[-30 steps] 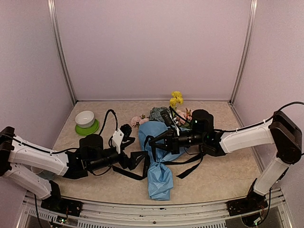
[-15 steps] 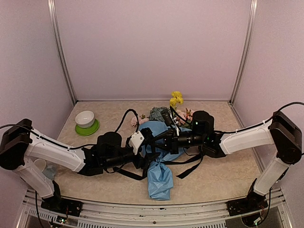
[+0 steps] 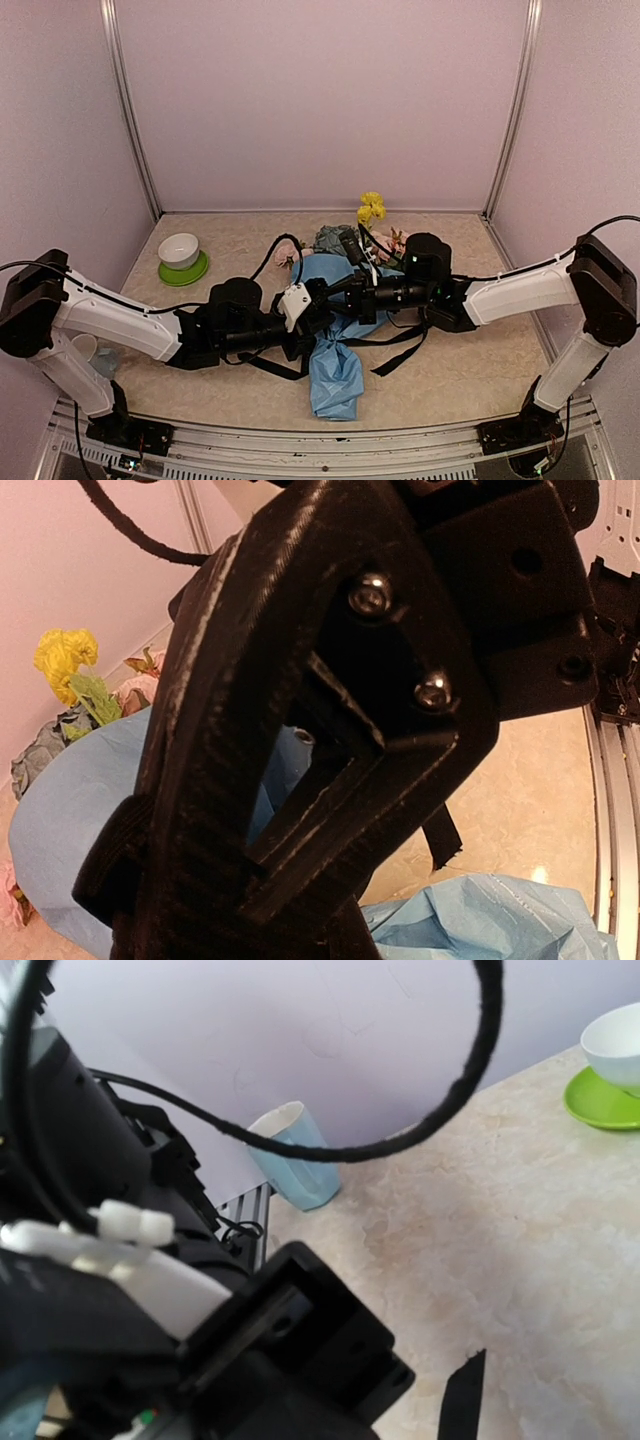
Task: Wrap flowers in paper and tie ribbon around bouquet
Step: Pass from the right arm to the left, then pick up the right side of the half-tied ribbon from the center of the board.
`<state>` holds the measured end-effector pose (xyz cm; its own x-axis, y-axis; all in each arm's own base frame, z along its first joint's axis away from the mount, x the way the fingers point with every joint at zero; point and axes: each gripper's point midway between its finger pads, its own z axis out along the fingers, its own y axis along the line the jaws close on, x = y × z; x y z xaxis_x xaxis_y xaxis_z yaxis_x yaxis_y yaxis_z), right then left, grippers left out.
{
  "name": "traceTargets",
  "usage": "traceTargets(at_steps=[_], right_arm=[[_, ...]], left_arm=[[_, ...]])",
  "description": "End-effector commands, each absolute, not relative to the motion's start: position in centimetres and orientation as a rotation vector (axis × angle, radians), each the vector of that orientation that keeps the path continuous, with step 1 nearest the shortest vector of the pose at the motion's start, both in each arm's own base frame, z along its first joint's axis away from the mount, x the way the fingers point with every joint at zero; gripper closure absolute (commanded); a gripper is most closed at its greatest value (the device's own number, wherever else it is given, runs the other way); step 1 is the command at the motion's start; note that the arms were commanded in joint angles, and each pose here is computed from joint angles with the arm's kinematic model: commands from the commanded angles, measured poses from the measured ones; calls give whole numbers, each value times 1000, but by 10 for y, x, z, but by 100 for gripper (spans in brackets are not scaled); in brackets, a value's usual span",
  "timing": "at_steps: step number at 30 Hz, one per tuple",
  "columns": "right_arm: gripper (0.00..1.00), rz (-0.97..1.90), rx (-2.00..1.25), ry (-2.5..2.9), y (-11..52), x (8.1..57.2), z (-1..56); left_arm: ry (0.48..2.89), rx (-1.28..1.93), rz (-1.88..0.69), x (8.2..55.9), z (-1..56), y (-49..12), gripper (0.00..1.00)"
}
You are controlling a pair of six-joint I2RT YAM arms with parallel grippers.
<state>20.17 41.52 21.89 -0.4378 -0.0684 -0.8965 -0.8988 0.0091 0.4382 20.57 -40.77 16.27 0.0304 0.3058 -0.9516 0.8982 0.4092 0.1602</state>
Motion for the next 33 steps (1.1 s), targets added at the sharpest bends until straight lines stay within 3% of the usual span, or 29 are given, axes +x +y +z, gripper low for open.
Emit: traceTargets(at_steps=[1,4,6,10,14,18,29,31,33], right_arm=[[99,1460,-1014,1549,414,202,236],[62,1362,-982,1642,407,211,230],[53,1247,-925,1743,394,222,226],[44,837,-591,2079,325,262,197],[40,515,-138,2319,221,272,165],[41,317,85,2460,160,258,119],[34,359,-46,2705,196,261,40],[38,326,-53,2746,196,261,26],[49,289,-57,2785,193,257,15]], left_arm=[[1496,1148,-681,199,167,-413,100],[1503,1141,-677,200,166,-413,100],[1508,1138,-672,201,165,-413,100],[1520,1149,-666,202,157,-413,100],[1525,1174,-667,201,153,-415,100],[1524,1194,-668,199,150,-418,100],[1520,1213,-665,197,148,-419,100],[1518,1217,-667,195,148,-419,100],[1516,1222,-667,194,148,-419,100]])
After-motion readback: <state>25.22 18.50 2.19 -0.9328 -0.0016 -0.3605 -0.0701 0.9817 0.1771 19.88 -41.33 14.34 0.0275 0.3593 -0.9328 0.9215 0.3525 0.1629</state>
